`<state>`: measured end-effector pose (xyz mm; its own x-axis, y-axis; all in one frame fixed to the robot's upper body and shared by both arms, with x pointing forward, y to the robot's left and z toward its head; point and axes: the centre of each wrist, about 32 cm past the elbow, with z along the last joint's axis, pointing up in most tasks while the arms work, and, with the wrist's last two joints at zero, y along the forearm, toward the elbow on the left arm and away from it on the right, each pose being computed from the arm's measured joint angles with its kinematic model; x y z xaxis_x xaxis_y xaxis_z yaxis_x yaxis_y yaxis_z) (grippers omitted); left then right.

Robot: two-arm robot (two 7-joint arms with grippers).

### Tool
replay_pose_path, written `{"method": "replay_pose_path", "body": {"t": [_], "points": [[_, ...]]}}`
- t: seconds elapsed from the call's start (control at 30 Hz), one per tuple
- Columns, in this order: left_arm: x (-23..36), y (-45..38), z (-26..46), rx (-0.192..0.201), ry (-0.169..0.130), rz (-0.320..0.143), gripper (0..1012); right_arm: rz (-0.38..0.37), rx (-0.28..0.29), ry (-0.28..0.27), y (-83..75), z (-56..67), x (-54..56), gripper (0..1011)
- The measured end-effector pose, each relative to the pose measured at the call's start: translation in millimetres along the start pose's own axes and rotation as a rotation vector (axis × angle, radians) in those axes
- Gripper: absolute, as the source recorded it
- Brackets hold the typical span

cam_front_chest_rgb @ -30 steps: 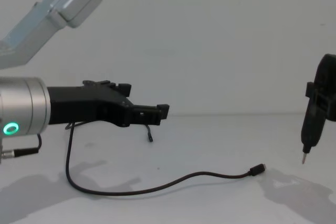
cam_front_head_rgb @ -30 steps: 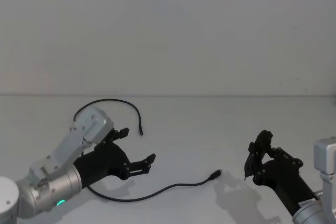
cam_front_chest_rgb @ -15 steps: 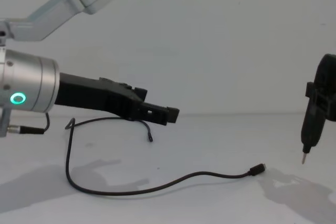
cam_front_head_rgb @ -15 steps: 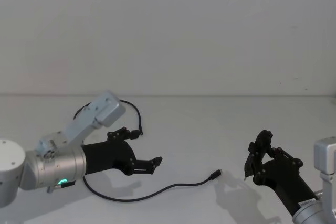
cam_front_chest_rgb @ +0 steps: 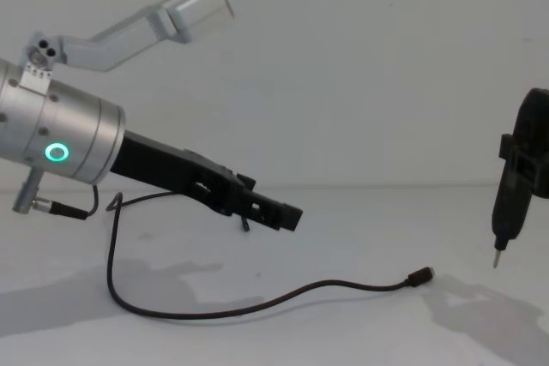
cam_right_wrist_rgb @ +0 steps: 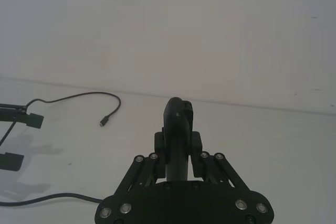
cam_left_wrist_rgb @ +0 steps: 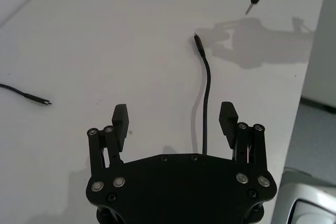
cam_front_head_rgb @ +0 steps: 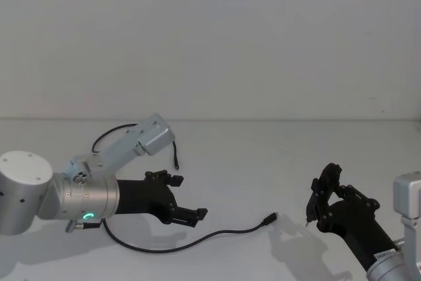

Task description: Pick up the data cable with the one hand.

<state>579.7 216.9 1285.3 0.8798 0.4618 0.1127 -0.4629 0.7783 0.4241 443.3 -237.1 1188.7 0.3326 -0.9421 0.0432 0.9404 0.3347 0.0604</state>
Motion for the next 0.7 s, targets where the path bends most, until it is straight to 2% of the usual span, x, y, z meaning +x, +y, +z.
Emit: {"method": "replay_pose_path", "body": {"t": [0.17, 0.4, 0.7], "points": [[3.6, -7.5, 2.1, 0.042, -0.021, -0.023, 1004, 0.0, 0.0, 0.0, 0.0, 0.0, 0.0, 263], [4.9, -18.4, 2.2, 0.075, -0.048, -0.038, 1004, 0.0, 0.0, 0.0, 0.0, 0.0, 0.0, 263], [1.6, -33.6, 0.8, 0.098, -0.059, -0.056, 1004, 0.0, 0.0, 0.0, 0.0, 0.0, 0.0, 263]]}}
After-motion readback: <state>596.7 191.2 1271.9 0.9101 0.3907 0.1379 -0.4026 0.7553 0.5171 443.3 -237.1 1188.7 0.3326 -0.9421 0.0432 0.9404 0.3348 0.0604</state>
